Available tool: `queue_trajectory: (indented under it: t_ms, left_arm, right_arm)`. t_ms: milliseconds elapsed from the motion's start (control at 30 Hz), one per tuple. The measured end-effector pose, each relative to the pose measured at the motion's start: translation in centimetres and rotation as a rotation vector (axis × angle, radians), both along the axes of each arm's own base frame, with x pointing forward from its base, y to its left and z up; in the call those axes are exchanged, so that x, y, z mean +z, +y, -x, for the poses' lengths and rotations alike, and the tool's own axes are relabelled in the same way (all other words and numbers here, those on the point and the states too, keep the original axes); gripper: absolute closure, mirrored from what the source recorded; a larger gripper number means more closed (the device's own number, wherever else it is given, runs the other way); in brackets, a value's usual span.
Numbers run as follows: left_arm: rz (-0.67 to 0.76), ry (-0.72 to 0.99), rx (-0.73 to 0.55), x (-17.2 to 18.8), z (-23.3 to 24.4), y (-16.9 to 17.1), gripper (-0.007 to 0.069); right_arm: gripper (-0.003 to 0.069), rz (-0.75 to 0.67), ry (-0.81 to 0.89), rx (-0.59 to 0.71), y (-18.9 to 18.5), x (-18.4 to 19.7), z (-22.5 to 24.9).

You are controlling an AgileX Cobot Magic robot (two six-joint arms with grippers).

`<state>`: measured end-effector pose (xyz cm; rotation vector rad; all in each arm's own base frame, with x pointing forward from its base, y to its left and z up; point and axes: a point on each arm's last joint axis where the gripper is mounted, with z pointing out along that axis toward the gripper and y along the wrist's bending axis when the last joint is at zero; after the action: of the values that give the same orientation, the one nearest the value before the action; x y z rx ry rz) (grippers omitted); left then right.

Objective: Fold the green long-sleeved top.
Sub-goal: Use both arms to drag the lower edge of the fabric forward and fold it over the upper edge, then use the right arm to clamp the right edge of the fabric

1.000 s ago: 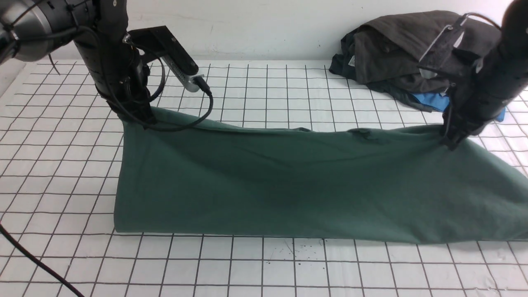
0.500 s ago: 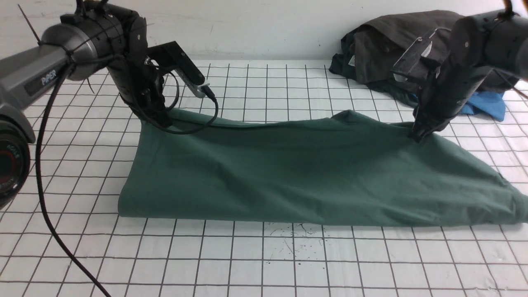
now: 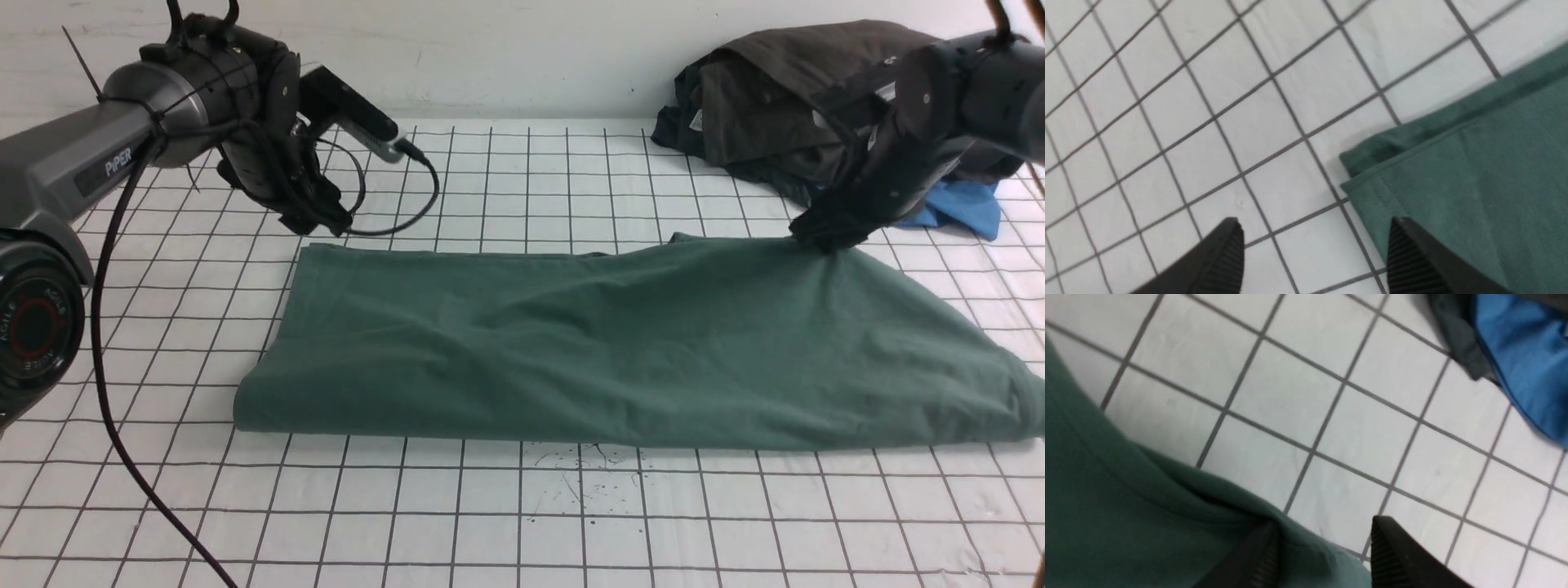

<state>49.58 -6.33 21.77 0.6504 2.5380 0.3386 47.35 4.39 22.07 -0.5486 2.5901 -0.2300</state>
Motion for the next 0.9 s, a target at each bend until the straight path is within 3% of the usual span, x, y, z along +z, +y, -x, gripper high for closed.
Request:
queue_trajectory:
  t_ms: [33,100,200,333,467,500,567,767,900]
  left_arm:
    - [0.022,-0.006,0.081,0.9,0.0,0.2,0.0129]
    - [0.042,-0.007,0.142,2.2,0.3,0.4,0.0100]
    - [0.073,0.007,0.201,4.8,1.3,0.5,0.0102]
    - [0.139,0.113,0.186,6.7,3.2,-0.4,0.0224]
    - [0.210,0.180,0.108,6.7,3.9,-1.9,0.0412]
    - [0.255,0.213,0.068,6.3,4.2,-2.6,0.0510]
    - [0.285,0.260,0.030,5.5,4.7,-3.2,0.0590]
    - [0.272,0.423,0.032,1.2,6.5,-3.2,0.0633]
    - [0.228,0.501,0.052,-1.7,7.7,-2.7,0.0633]
  right_arm:
    - [0.0332,-0.021,-0.021,-0.043,-0.1,1.4,0.3]
    - [0.0332,-0.042,-0.036,-0.060,-0.1,2.8,0.8]
    - [0.0369,-0.102,-0.046,-0.066,0.3,5.0,1.8]
    - [0.0480,-0.183,0.002,-0.066,0.8,6.8,3.3]
    - [0.0571,-0.191,0.064,-0.076,0.5,7.7,4.6]
    - [0.0609,-0.193,0.081,-0.089,-0.3,8.6,5.7]
    - [0.0647,-0.192,0.085,-0.120,-1.8,9.3,7.2]
    - [0.0672,-0.197,0.058,-0.256,-6.9,9.2,11.8]
    - [0.0673,-0.195,0.103,-0.352,-9.9,5.7,13.1]
